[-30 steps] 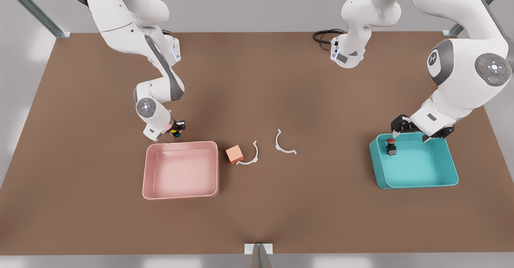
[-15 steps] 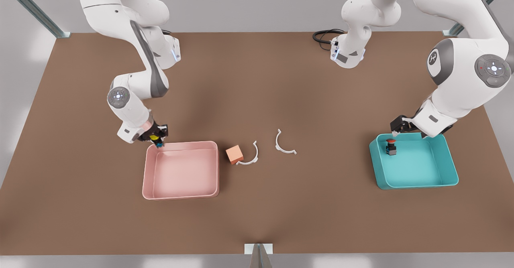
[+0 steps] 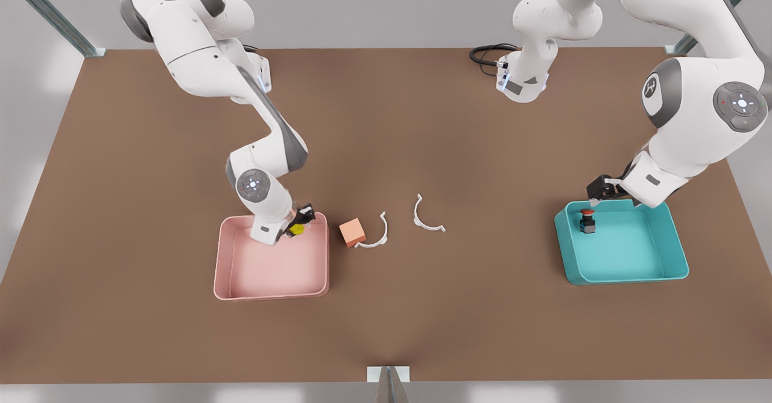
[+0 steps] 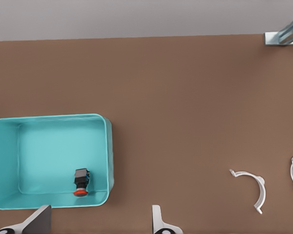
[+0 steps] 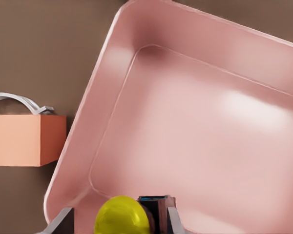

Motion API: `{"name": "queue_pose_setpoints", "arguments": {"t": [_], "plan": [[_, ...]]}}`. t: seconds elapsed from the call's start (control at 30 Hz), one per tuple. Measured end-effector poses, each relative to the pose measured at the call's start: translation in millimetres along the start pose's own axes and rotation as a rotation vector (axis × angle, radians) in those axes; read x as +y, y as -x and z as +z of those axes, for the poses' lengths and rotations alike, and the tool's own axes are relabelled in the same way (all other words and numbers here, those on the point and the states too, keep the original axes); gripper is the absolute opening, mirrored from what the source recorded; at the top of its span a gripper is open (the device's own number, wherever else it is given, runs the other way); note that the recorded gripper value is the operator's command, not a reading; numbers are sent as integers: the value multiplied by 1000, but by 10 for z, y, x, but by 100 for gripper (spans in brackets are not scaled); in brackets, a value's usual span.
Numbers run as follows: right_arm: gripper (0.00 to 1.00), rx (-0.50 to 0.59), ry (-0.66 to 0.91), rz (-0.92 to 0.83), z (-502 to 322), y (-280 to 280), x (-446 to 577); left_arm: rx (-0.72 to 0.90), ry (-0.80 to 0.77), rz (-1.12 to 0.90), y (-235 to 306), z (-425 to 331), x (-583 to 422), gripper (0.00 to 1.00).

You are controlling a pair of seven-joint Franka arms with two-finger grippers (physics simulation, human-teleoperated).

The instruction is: Place the red button in the blue storage box with the left arm, and place the yellow button in the pink storage box with the right arm

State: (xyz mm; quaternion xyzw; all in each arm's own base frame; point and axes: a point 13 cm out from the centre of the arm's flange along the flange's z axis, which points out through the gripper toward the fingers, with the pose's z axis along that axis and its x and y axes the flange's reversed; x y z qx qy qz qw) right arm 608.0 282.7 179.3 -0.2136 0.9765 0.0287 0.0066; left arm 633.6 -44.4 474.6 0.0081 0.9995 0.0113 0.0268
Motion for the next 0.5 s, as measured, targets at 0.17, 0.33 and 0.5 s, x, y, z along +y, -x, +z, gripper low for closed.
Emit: {"name": "queue_pose_setpoints", "arguments": {"t": [0.17,0.33,0.5], "plan": [[100,-62,-48,22,-580,300,-51,1,0,-10,-2,2,2,100],[100,-206,-133,441,-2831,-517,-2449,1,0,-16,-2,1,-7,100],[100,-47,-92,456,-2421,-626,-2673,1,0,-20,-3,1,-13,100]]}}
